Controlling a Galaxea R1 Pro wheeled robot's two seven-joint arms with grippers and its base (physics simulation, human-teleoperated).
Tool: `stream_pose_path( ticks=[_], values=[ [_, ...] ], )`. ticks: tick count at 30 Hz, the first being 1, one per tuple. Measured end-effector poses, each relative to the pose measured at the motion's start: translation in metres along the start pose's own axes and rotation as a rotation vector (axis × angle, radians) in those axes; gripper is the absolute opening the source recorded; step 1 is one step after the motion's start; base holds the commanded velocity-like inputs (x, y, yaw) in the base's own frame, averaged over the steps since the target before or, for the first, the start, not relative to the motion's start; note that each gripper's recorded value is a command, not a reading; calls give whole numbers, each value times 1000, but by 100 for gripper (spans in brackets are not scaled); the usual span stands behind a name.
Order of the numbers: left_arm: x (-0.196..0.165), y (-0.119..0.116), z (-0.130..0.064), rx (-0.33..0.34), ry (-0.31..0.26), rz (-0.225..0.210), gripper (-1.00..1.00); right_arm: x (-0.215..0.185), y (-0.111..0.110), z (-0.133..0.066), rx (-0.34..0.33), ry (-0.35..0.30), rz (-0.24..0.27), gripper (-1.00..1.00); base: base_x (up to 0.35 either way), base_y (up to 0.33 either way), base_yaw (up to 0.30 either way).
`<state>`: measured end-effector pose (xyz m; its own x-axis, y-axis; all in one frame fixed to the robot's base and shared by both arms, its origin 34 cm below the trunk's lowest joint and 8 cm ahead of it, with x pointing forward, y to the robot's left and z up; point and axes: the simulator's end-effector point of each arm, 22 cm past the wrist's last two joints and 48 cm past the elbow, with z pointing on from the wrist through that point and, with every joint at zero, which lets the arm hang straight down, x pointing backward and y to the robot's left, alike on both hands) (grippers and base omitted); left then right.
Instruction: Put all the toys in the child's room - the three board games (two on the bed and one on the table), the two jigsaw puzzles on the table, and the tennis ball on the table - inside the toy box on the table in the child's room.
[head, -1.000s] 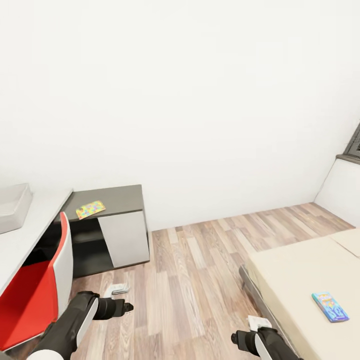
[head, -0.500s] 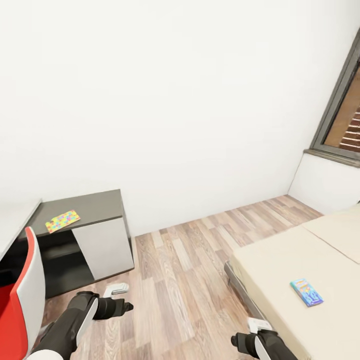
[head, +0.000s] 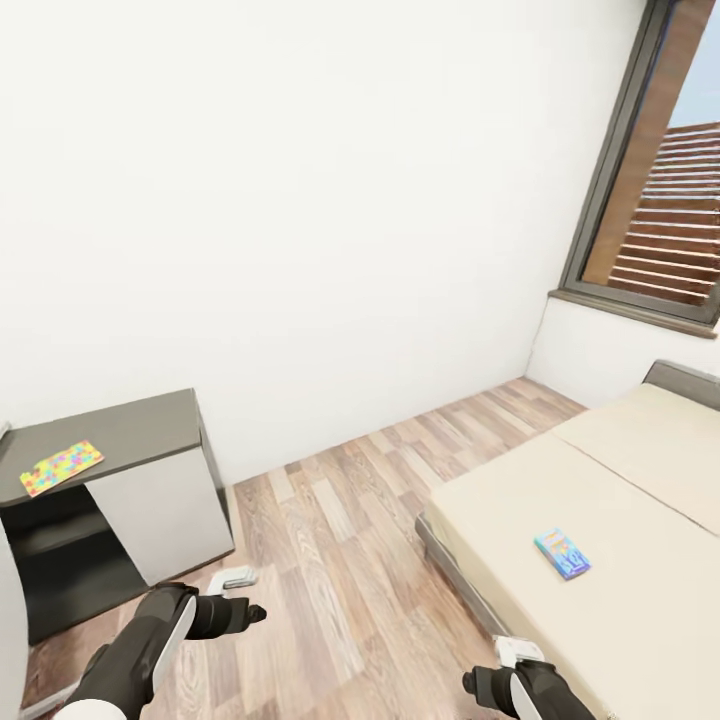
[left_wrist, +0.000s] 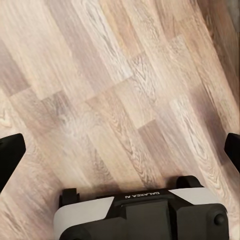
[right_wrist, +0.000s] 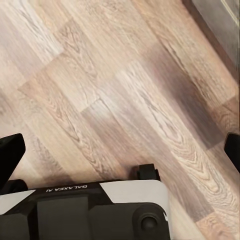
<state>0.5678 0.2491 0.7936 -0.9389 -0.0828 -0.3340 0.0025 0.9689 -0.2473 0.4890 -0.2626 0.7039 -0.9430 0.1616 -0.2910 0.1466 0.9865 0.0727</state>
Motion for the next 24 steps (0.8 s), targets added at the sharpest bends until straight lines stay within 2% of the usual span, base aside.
stream_pose_path(
  ticks=[13, 24],
  values=[
    [0, 1, 0, -1, -1, -3, 100, 1, 1, 0, 0, 0, 0, 100, 28, 3, -282],
    [0, 1, -1, -1, -2, -6, 100, 6, 0, 1, 1, 10, 1, 100, 214, 147, -282]
  ],
)
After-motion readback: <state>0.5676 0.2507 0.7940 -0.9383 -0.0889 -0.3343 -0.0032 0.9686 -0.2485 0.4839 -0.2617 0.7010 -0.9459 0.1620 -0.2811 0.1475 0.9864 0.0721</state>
